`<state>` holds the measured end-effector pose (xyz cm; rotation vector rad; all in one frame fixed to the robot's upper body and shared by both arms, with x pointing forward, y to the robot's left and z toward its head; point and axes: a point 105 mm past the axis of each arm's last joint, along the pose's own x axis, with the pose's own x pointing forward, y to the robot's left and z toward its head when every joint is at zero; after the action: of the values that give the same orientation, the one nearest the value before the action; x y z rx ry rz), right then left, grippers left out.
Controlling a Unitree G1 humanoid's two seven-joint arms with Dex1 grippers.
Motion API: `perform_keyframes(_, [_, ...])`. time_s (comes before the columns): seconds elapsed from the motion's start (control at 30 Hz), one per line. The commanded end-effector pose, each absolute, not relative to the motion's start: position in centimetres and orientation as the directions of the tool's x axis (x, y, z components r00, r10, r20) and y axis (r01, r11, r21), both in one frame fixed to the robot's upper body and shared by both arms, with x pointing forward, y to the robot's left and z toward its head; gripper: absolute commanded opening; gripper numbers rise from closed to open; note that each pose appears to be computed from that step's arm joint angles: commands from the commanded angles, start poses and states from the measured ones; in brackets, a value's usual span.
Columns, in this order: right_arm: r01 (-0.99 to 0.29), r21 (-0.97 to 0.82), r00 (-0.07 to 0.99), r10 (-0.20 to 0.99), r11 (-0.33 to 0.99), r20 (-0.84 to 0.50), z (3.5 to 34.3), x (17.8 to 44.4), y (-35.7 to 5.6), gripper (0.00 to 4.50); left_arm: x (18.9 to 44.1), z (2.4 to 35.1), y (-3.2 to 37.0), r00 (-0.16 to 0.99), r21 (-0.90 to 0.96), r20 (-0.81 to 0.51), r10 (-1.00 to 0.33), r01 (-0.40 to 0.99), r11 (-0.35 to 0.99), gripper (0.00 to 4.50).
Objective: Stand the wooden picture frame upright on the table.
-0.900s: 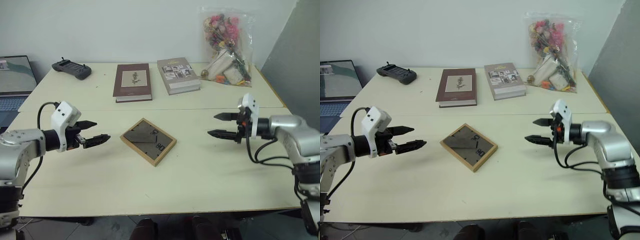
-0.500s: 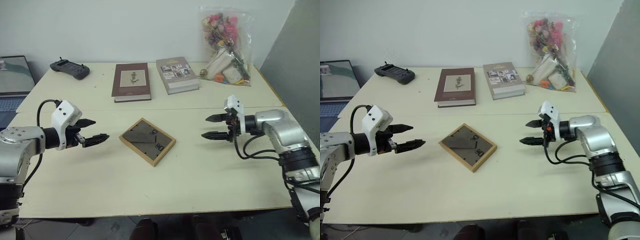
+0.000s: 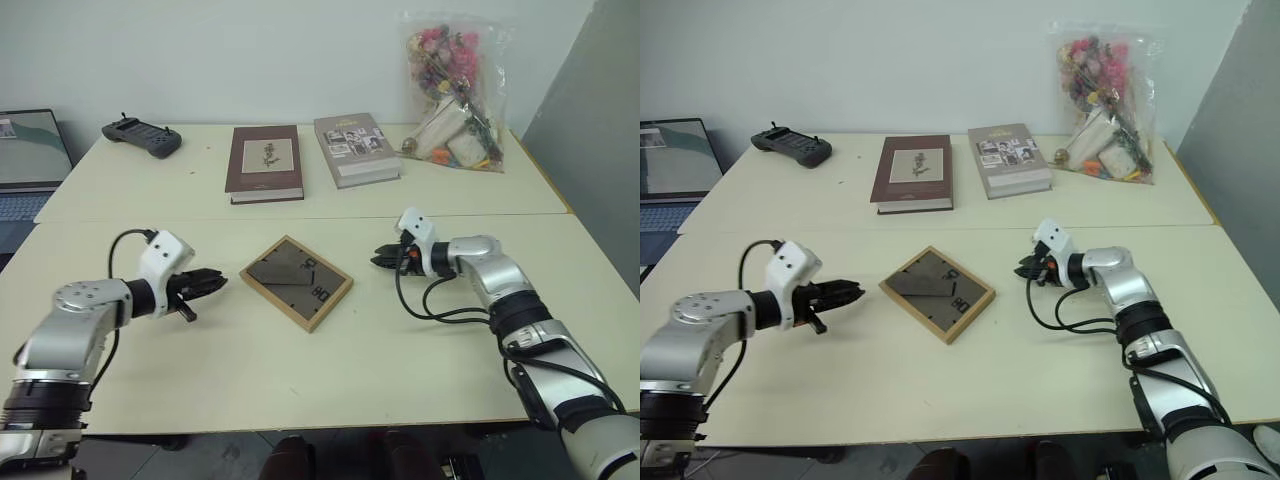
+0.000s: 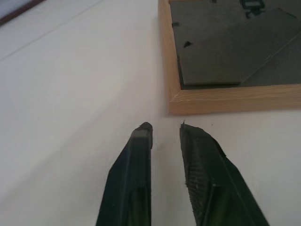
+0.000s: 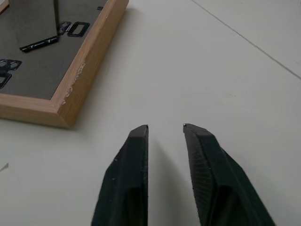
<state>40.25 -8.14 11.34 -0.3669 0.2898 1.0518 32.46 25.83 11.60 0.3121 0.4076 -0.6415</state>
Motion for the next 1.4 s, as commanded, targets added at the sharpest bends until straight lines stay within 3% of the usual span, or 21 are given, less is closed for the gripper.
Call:
perform_keyframes(0.03, [-0.873,-0.217,0.488,0.792,0.437,-0.368,12.6,41.0,-6.6,0.13,32.9,12.1,25.1,0.74,0.193,-0.433,-0.514,0.633,0.75,0.09])
perform_keyframes(0.2, [-0.885,-0.207,0.465,0.811,0.417,-0.356,12.1,41.0,-3.8,0.04,32.9,11.0,23.0,0.701,0.166,-0.444,-0.558,0.676,0.718,0.02])
perform_keyframes(0.47, [-0.951,-0.149,0.306,0.873,0.269,-0.38,11.2,38.6,-1.9,0.04,32.8,10.6,17.9,0.597,0.163,-0.456,-0.66,0.785,0.597,0.02])
perform_keyframes(0.9, [-0.971,-0.164,0.229,0.862,0.173,-0.451,11.8,35.0,-5.6,0.04,30.3,10.1,13.2,0.374,0.141,-0.533,-0.759,0.924,0.356,0.02])
perform_keyframes(1.1, [-0.984,-0.132,0.166,0.86,0.115,-0.483,12.4,32.2,-7.0,0.04,28.4,8.3,14.4,0.254,0.077,-0.653,-0.714,0.96,0.271,0.02])
perform_keyframes(1.27, [-0.971,-0.156,0.236,0.838,0.182,-0.491,12.3,32.8,-7.7,0.04,27.9,7.8,17.2,0.257,0.071,-0.706,-0.66,0.953,0.296,0.02])
perform_keyframes(1.4, [-0.932,-0.208,0.361,0.813,0.297,-0.457,12.4,35.0,-7.9,0.04,28.1,8.6,21.5,0.322,0.104,-0.744,-0.585,0.921,0.374,0.02])
